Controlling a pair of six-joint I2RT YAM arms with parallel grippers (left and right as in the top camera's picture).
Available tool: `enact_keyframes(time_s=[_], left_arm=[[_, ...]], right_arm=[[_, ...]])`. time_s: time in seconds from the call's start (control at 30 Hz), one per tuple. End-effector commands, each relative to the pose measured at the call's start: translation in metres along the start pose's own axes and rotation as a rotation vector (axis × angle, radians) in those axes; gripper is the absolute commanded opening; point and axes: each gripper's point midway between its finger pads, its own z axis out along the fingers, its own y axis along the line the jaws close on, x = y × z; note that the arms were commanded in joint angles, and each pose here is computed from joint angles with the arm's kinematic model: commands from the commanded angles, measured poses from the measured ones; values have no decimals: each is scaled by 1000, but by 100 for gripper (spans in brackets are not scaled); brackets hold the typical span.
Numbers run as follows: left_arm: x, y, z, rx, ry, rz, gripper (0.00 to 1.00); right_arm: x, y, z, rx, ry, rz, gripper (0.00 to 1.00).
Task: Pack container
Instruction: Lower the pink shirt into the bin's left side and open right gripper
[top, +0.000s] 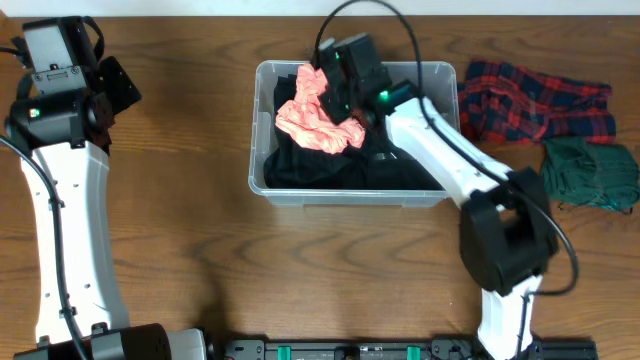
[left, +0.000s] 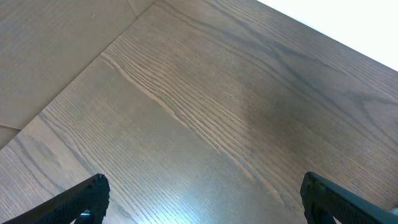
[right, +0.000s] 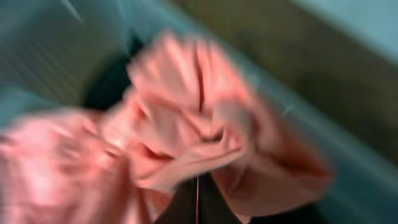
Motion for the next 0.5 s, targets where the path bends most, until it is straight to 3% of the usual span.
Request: enact_keyframes(time_s=[0.0, 0.27, 0.47], left_arm=[[0, 3, 1, -15, -2, -1, 98], [0, 3, 1, -15, -2, -1, 98], [0, 3, 1, -15, -2, -1, 98]], right_arm=[[-38, 22, -30, -52, -103, -40, 2], [-3, 60, 4, -170, 5, -59, 2], [56, 76, 55, -197, 164, -46, 1]])
